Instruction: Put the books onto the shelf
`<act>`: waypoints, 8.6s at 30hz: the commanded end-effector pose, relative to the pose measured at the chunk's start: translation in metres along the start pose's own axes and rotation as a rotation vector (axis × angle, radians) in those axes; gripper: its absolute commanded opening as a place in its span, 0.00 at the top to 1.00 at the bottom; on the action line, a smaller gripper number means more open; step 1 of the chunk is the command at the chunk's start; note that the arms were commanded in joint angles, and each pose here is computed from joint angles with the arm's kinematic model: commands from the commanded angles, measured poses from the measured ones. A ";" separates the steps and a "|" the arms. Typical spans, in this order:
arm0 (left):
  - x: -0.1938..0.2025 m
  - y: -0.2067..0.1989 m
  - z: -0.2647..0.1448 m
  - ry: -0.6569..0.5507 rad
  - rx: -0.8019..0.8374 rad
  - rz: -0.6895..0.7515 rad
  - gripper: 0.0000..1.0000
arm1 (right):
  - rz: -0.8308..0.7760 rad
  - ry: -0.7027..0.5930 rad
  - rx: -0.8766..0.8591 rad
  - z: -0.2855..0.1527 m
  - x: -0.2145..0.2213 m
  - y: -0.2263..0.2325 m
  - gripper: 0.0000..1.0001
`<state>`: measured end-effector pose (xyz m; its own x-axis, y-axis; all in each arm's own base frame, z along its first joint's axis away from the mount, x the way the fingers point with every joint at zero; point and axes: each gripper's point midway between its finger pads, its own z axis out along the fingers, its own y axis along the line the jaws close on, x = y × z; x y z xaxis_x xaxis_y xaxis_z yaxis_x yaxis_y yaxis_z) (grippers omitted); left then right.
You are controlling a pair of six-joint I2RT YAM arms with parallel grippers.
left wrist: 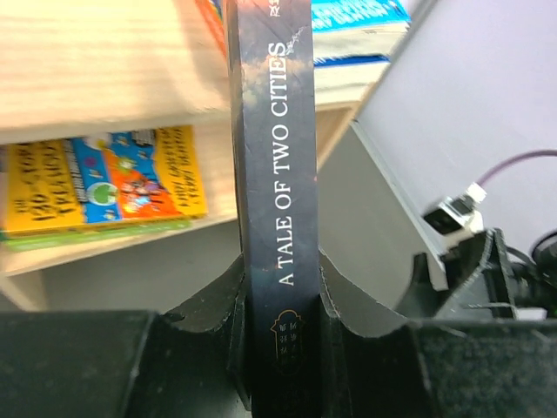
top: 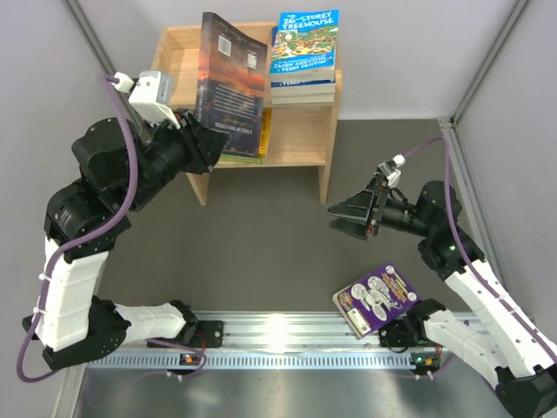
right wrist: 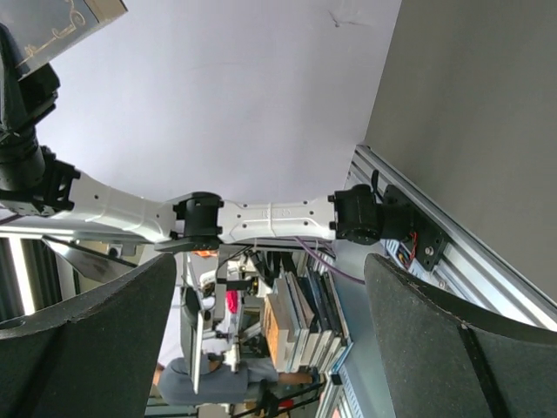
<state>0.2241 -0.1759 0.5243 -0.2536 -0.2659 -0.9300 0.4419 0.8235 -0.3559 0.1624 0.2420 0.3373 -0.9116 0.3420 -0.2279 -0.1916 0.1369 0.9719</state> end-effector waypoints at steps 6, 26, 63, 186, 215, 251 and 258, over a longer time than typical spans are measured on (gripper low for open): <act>-0.073 0.016 -0.009 -0.288 -0.118 0.082 1.00 | -0.044 0.033 0.001 -0.007 0.011 0.001 0.12; -0.096 0.126 0.069 -0.268 0.109 -0.269 1.00 | -0.069 0.093 0.033 -0.027 0.035 -0.008 0.12; 0.020 0.215 0.096 0.185 -0.152 -0.799 0.37 | -0.064 0.023 0.055 -0.014 -0.001 -0.014 0.12; 0.511 0.099 0.013 0.963 -0.024 -0.897 0.02 | 0.011 0.282 0.649 0.103 0.116 -0.310 0.15; 0.344 0.015 0.011 0.701 0.475 -0.869 1.00 | -0.011 0.249 0.151 0.119 0.108 -0.153 0.14; 0.241 0.042 -0.014 0.456 0.072 -0.635 0.01 | -0.194 0.077 -0.076 0.115 0.044 0.069 1.00; 0.193 0.034 -0.031 0.256 0.119 -0.715 0.01 | -0.058 -0.082 -0.352 0.089 0.018 0.141 1.00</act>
<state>0.1636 -0.1888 0.3043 -0.7539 -0.4995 -0.4267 0.1473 0.5044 -0.8508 0.1613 0.3715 0.3349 -0.9200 0.2654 -0.2884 -0.2294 0.2320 0.9453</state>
